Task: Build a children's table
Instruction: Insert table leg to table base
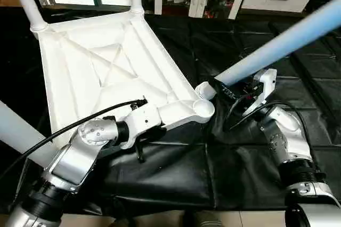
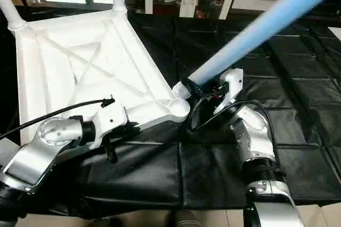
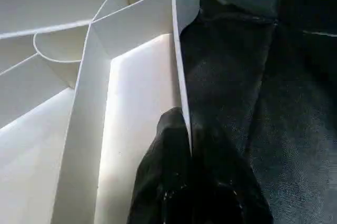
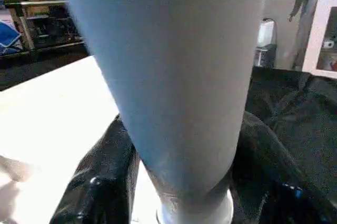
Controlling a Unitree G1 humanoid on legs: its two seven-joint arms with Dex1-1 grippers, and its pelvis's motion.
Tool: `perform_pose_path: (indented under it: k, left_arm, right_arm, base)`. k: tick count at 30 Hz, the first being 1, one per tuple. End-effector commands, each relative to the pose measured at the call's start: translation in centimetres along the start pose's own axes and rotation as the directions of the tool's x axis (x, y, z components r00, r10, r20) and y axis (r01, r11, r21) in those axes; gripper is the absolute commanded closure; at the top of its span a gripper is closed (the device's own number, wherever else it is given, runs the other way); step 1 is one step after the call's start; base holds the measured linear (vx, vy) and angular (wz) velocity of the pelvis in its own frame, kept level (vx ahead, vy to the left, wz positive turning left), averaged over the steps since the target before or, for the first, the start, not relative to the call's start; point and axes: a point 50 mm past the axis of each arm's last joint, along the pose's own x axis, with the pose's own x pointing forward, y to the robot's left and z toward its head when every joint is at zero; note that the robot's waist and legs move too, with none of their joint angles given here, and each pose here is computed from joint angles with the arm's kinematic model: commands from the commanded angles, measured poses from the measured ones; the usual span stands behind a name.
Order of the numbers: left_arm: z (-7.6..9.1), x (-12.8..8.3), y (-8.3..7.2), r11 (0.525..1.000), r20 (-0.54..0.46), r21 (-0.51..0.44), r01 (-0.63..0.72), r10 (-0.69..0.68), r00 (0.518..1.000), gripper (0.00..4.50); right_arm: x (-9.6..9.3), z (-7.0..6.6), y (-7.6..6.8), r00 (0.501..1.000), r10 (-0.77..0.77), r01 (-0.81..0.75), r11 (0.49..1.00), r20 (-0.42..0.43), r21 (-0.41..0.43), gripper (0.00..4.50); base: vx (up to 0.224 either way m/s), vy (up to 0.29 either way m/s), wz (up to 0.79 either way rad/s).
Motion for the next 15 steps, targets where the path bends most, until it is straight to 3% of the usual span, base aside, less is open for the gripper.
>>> perform_pose_path:
  k: [1, 6, 9, 15]
  left_arm:
    - [-1.5, 1.2, -2.6, 0.987, -0.039, -0.03, 0.155, -0.157, 0.987, 4.5]
    - [-0.8, 1.1, -2.8, 0.983, 0.01, -0.006, 0.186, -0.186, 0.982, 4.5]
    - [-0.6, 1.1, -3.2, 0.974, 0.017, 0.021, 0.226, -0.226, 0.974, 4.5]
    - [-0.8, 1.5, -3.2, 0.972, 0.01, 0.043, 0.232, -0.233, 0.972, 4.5]
  right_arm:
    - [0.3, 0.7, 0.4, 0.998, 0.067, -0.067, 0.998, 0.014, -0.002, 2.5]
    - [0.6, 1.8, -0.4, 0.992, 0.121, -0.12, 0.992, -0.021, 0.026, 2.62]
    - [0.5, 3.4, -1.0, 0.971, 0.234, -0.23, 0.971, -0.045, 0.069, 2.64]
    - [0.0, 4.7, -0.9, 0.94, 0.34, -0.336, 0.932, -0.007, 0.133, 2.68]
  base:
    - [0.0, 0.0, 0.0]
    - [0.0, 0.0, 0.0]
    - [0.0, 0.0, 0.0]
    - [0.0, 0.0, 0.0]
